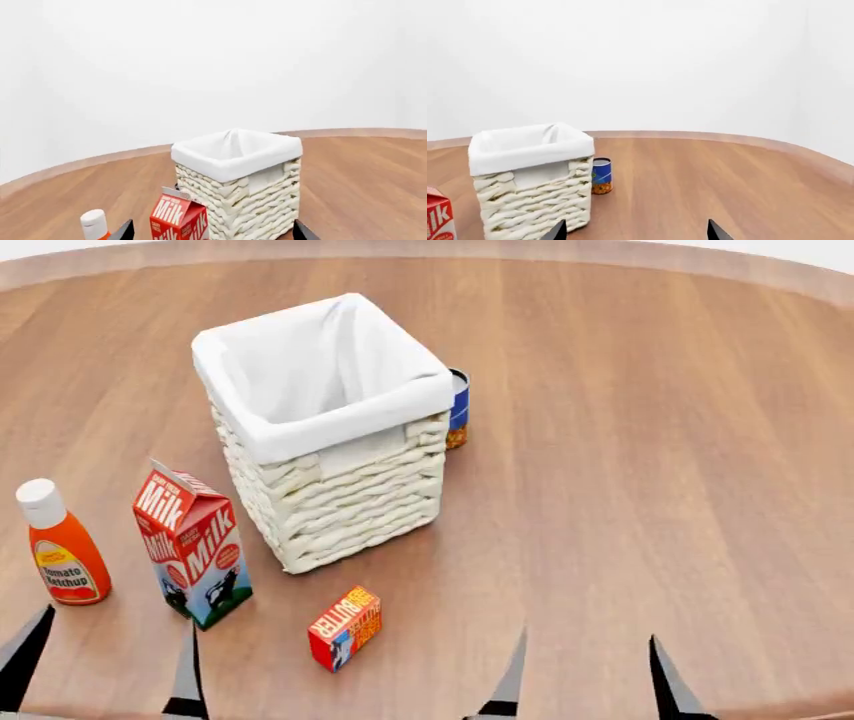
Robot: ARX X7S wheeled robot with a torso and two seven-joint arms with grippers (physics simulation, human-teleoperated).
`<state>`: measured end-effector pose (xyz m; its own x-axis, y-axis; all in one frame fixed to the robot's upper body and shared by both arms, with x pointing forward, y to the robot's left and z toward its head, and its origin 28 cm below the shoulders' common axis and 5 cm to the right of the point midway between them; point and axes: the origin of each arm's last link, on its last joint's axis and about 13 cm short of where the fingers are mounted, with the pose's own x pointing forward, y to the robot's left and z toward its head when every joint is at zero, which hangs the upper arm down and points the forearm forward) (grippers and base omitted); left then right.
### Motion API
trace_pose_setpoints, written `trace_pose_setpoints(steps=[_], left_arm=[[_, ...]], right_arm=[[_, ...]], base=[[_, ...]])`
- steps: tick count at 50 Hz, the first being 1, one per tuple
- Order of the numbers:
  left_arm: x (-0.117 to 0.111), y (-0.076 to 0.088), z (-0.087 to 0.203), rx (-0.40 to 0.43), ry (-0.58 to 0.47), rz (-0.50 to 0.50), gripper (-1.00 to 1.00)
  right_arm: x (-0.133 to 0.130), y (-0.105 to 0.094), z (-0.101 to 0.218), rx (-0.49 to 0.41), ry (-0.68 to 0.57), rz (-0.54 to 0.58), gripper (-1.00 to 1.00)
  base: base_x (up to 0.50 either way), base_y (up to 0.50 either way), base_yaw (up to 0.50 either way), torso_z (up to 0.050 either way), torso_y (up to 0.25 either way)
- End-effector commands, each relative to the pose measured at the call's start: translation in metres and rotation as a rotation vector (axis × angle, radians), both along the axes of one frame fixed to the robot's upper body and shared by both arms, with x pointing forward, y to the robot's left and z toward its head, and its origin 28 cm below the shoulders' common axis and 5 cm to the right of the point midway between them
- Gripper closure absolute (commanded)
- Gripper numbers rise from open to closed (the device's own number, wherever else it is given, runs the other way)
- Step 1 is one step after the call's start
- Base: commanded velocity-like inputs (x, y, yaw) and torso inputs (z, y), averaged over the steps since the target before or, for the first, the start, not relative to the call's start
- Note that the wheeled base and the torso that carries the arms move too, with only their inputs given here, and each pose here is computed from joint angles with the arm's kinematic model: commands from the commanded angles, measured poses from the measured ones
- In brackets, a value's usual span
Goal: Pick up the butter and put it in the basket.
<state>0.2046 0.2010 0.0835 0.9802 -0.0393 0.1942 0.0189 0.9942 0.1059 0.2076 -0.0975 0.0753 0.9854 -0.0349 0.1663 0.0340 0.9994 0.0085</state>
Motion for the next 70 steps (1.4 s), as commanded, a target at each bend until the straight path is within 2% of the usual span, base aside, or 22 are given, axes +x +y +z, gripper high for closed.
trace_pose_setpoints(steps=[1, 9, 11, 21, 25, 49, 51, 52, 53, 56, 57, 61, 70], left_arm=[[-0.020, -0.003, 0.047, 0.005, -0.116, -0.001, -1.00], [-0.023, -0.004, 0.055, -0.002, -0.142, -0.011, -1.00], [-0.023, -0.004, 0.055, -0.013, -0.143, -0.018, -1.00], [-0.025, -0.004, 0.058, -0.011, -0.150, -0.021, -1.00], [-0.025, -0.003, 0.059, -0.012, -0.153, -0.019, -1.00], [-0.028, -0.004, 0.064, -0.013, -0.163, -0.024, -1.00], [-0.028, -0.004, 0.064, -0.012, -0.163, -0.024, -1.00], [-0.028, -0.004, 0.064, -0.013, -0.163, -0.025, -1.00], [-0.028, -0.004, 0.064, -0.013, -0.164, -0.025, -1.00], [-0.028, -0.004, 0.064, -0.012, -0.167, -0.025, -1.00], [-0.029, -0.004, 0.065, -0.012, -0.166, -0.025, -1.00], [-0.028, -0.004, 0.064, -0.013, -0.166, -0.027, -1.00], [-0.029, -0.004, 0.064, -0.013, -0.166, -0.029, -1.00]], right_arm=[[-0.015, 0.005, 0.044, 0.003, -0.126, 0.038, -1.00], [-0.019, 0.004, 0.056, 0.012, -0.165, 0.032, -1.00], [-0.019, 0.003, 0.055, 0.040, -0.160, 0.030, -1.00], [-0.019, 0.003, 0.055, -0.004, -0.153, 0.019, -1.00], [-0.019, 0.004, 0.054, -0.039, -0.148, 0.009, -1.00], [-0.019, 0.004, 0.055, -0.026, -0.154, 0.018, -1.00], [-0.019, 0.004, 0.054, 0.016, -0.137, 0.021, -1.00], [-0.019, 0.004, 0.053, 0.066, -0.136, 0.032, -1.00], [-0.017, 0.003, 0.050, 0.025, -0.112, 0.009, -1.00], [-0.017, 0.004, 0.052, 0.037, -0.112, 0.019, -1.00], [-0.017, 0.005, 0.053, 0.016, -0.116, 0.025, -1.00], [-0.018, 0.004, 0.053, 0.065, -0.119, 0.057, -1.00], [-0.019, 0.004, 0.052, 0.048, -0.105, 0.060, -1.00]], base=[[0.00, 0.00, 0.00, 0.000, 0.000], [0.00, 0.00, 0.00, 0.000, 0.000], [0.00, 0.00, 0.00, 0.000, 0.000], [0.00, 0.01, 0.00, 0.000, 0.000], [0.00, 0.46, 0.00, 0.000, 0.000], [0.00, 0.49, 0.00, 0.000, 0.000], [0.00, 0.07, 0.00, 0.000, 0.000], [0.00, 0.00, 0.00, 0.000, 0.000], [0.00, 0.00, 0.00, 0.000, 0.000], [0.00, 0.00, 0.00, 0.000, 0.000], [0.00, 0.00, 0.00, 0.000, 0.000], [0.00, 0.00, 0.00, 0.000, 0.000], [0.50, 0.00, 0.00, 0.000, 0.000]])
